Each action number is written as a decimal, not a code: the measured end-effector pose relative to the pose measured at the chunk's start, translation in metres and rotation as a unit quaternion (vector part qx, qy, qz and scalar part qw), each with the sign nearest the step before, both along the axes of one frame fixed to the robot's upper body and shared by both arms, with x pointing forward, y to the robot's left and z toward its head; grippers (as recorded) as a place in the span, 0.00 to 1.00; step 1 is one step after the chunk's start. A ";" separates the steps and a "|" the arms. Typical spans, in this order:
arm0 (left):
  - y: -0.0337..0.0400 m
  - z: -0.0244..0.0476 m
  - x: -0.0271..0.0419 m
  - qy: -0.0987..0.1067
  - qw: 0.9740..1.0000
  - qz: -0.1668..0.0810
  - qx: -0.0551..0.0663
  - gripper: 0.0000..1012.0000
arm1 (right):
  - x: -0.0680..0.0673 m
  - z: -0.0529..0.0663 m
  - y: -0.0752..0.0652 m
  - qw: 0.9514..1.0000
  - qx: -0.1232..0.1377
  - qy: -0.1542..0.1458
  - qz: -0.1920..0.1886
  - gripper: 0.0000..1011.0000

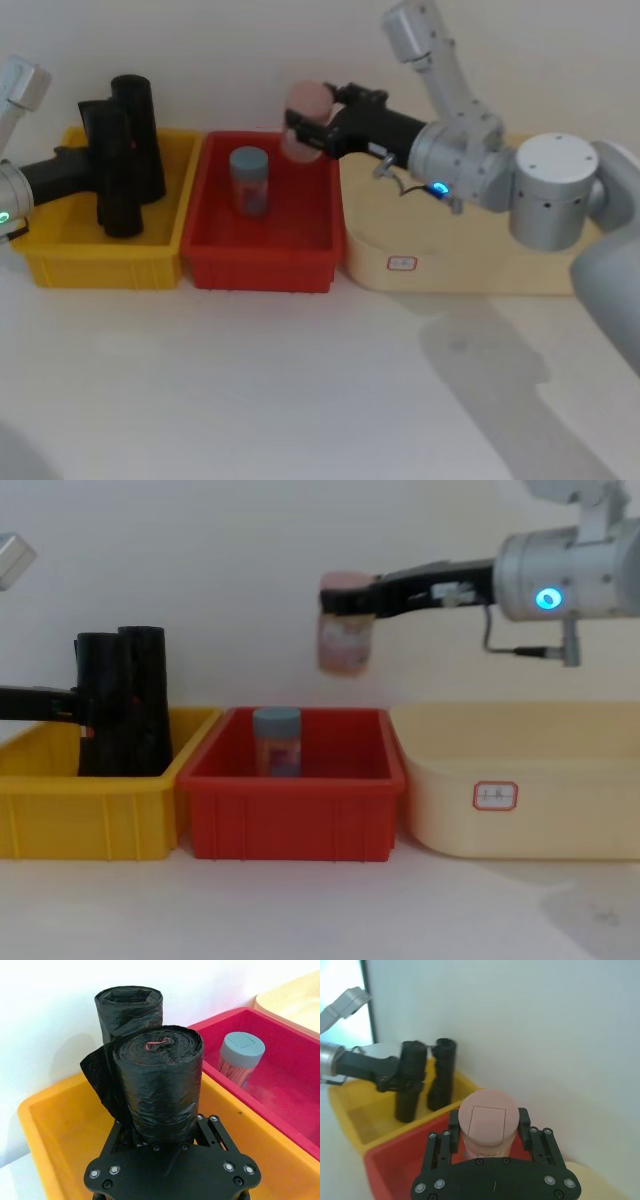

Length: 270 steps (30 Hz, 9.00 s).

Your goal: Pick up the garbage bag with the one hand and transfer it to the other hand.

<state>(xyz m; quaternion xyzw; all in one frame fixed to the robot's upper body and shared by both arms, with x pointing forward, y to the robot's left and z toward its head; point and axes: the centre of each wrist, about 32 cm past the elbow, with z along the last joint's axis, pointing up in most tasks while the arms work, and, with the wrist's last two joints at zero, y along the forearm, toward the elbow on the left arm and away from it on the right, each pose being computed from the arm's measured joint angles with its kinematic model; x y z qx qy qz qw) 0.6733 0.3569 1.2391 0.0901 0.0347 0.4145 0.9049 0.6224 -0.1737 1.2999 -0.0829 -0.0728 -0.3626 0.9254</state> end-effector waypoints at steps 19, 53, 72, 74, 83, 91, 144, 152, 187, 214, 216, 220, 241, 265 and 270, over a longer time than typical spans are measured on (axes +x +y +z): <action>0.0000 0.0000 0.0000 0.000 1.000 0.000 0.000 0.41 | -0.035 0.008 -0.066 0.990 -0.017 -0.032 -0.134 0.65; 0.0000 0.0000 0.0000 0.000 1.000 0.000 0.000 0.41 | -0.039 -0.007 -0.113 0.984 0.012 0.052 -0.170 0.85; -0.0007 0.0227 -0.0006 -0.030 1.000 0.004 -0.005 0.41 | -0.037 -0.008 -0.113 0.984 0.017 0.060 -0.165 0.99; 0.0004 0.0322 -0.0009 -0.037 0.999 0.003 -0.011 0.41 | -0.037 -0.008 -0.113 0.984 0.017 0.060 -0.165 0.99; 0.0063 0.0647 -0.0007 -0.050 0.998 -0.024 -0.043 0.41 | -0.037 -0.008 -0.113 0.985 0.018 0.061 -0.163 0.99; 0.0098 0.0853 0.0065 -0.046 0.994 -0.073 -0.060 0.41 | -0.038 -0.007 -0.114 0.988 0.020 0.057 -0.144 0.99; -0.0068 0.1007 0.0354 -0.031 0.988 -0.131 -0.070 0.41 | -0.044 0.015 -0.128 0.996 0.053 0.070 -0.024 0.99; -0.0181 0.0952 0.0243 -0.036 0.992 -0.085 -0.081 0.41 | -0.044 0.014 -0.124 0.996 0.053 0.071 -0.025 0.99; -0.0582 0.1002 0.0188 -0.046 0.974 -0.213 -0.064 0.41 | -0.005 -0.001 -0.108 0.989 0.074 0.119 0.047 0.99; -0.0998 0.1164 0.0324 -0.105 0.928 -0.356 -0.019 0.41 | 0.011 -0.007 -0.103 0.985 0.060 0.141 0.085 0.99; -0.1026 0.1173 0.0331 -0.109 0.926 -0.360 -0.019 0.41 | 0.012 -0.008 -0.103 0.984 0.058 0.141 0.089 0.99; -0.1066 0.1186 0.0341 -0.114 0.924 -0.365 -0.018 0.41 | 0.013 -0.009 -0.101 0.984 0.055 0.137 0.099 0.99; -0.1137 0.1214 0.0358 -0.123 0.919 -0.375 -0.016 0.41 | 0.018 -0.012 -0.088 0.980 0.059 0.085 0.168 0.99; -0.1150 0.1219 0.0362 -0.125 0.918 -0.377 -0.016 0.41 | 0.033 -0.010 -0.066 0.978 0.068 0.103 0.170 0.99; -0.1152 0.1219 0.0362 -0.125 0.918 -0.377 -0.016 0.41 | 0.037 -0.007 -0.061 0.977 0.070 0.104 0.172 0.99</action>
